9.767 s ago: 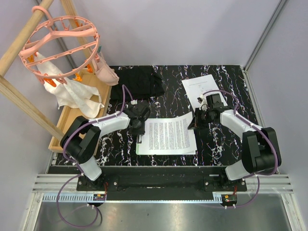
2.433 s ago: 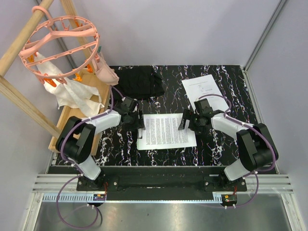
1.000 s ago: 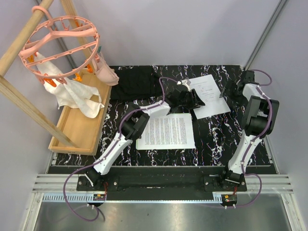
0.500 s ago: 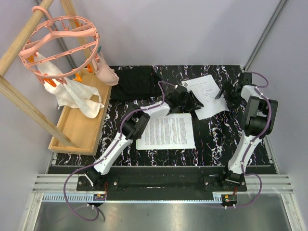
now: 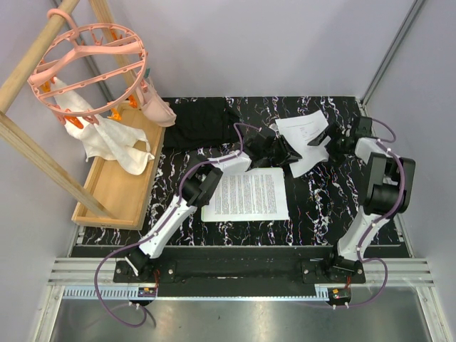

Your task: Put the files into the folder

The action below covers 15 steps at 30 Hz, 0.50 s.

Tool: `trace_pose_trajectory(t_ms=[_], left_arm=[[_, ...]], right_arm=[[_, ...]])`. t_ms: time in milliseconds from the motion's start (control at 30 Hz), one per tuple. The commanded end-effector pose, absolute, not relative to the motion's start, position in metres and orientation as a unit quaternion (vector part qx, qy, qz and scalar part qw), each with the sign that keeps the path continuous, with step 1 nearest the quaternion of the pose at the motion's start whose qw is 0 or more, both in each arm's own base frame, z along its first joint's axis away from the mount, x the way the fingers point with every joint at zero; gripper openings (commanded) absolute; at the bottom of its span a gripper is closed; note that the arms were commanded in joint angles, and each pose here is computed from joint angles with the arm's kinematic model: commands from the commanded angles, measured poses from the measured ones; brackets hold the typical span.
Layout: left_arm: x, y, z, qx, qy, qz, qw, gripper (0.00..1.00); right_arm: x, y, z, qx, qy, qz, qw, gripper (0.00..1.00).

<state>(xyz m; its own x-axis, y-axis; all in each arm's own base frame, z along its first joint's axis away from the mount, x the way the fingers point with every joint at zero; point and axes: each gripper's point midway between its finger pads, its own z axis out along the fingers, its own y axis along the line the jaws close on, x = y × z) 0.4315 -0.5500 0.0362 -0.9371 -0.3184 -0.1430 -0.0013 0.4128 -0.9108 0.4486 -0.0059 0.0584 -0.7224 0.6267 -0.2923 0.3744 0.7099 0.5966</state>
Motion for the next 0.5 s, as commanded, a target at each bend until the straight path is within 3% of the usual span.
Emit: trace_pose_trajectory(t_ms=[0, 167, 367, 467], left_arm=[[0.425, -0.551, 0.025, -0.089, 0.830, -0.534, 0.133, 0.35], [0.423, -0.550, 0.024, -0.085, 0.830, -0.535, 0.131, 0.35], [0.422, -0.550, 0.024, -0.081, 0.829, -0.538, 0.131, 0.35], [0.422, -0.551, 0.027, -0.075, 0.827, -0.541, 0.133, 0.35]], right_arm=[[0.459, 0.008, 0.110, 0.340, 0.819, 0.344, 0.309, 1.00], [0.471, 0.013, 0.132, 0.367, 0.762, 0.401, 0.353, 1.00], [0.462, 0.001, 0.127, 0.393, 0.749, 0.370, 0.384, 1.00], [0.464, -0.006, 0.118, 0.386, 0.758, 0.346, 0.395, 0.90]])
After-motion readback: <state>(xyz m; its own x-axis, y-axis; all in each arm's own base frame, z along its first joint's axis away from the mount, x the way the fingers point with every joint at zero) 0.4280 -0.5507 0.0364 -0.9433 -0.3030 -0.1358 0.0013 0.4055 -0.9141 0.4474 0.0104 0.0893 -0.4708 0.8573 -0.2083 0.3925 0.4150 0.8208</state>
